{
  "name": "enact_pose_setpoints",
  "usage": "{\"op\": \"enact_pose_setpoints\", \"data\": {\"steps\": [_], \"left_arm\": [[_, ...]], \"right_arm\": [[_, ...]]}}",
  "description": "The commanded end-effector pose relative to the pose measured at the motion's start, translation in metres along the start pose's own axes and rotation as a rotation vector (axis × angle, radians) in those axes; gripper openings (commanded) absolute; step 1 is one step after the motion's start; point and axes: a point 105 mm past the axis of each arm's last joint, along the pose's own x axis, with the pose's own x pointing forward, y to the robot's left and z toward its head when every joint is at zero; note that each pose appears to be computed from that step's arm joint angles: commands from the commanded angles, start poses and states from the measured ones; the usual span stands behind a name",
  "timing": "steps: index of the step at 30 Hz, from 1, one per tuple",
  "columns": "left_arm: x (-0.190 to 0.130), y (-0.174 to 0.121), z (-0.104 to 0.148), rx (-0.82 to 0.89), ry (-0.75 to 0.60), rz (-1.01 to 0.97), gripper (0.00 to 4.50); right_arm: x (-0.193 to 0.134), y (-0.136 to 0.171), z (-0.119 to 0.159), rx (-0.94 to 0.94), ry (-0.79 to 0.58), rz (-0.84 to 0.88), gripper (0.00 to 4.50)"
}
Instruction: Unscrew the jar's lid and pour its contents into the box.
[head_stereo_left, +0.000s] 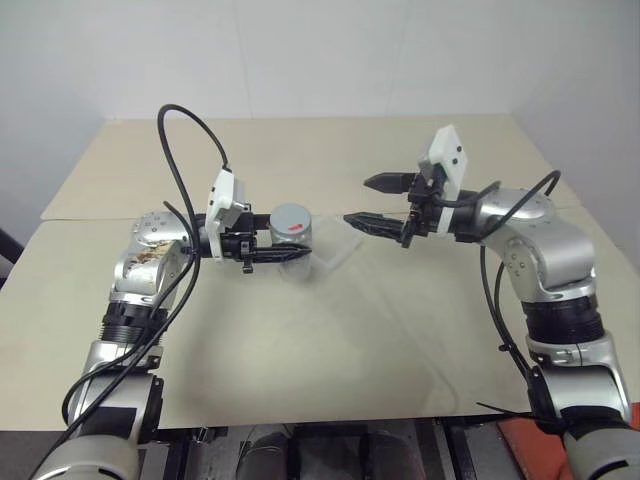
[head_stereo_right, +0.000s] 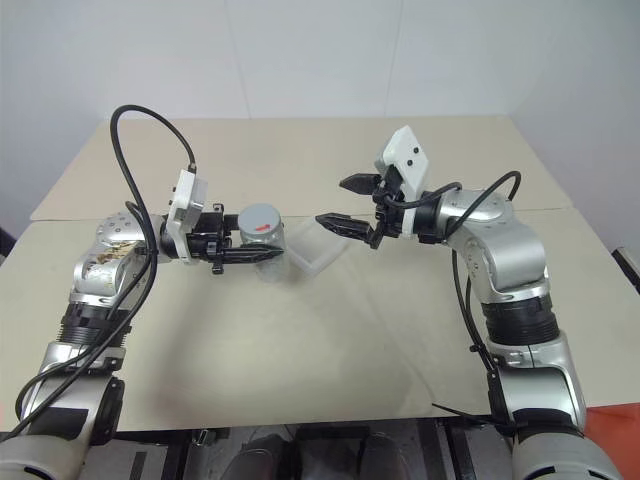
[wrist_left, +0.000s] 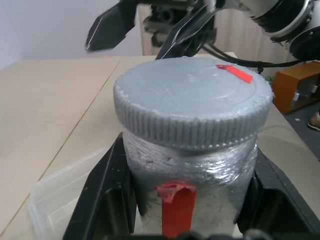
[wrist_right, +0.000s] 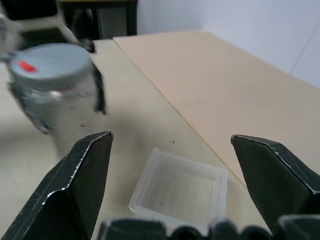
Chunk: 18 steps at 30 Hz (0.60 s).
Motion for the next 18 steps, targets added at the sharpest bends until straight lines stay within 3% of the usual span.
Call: {"op": "enact_pose_setpoints", "data": {"steps": [1, 5, 10, 18], "left_arm": [[0.007, 0.008, 0.008, 0.024, -0.026, 0.025, 2.05], [0.016, 0.008, 0.007, 0.022, -0.043, 0.022, 2.05], [0.019, 0.005, 0.009, 0.029, -0.052, 0.004, 2.05], [0.015, 0.003, 0.01, 0.037, -0.048, 0.012, 2.05]], "right_arm": [[0.002, 0.023, 0.034, -0.059, -0.11, 0.092, 4.44], [0.021, 0.043, 0.043, -0.077, -0.145, 0.15, 4.44], [0.049, 0.035, 0.042, -0.051, -0.136, 0.088, 4.44], [0.063, 0.038, 0.037, -0.039, -0.128, 0.117, 4.44]]}}
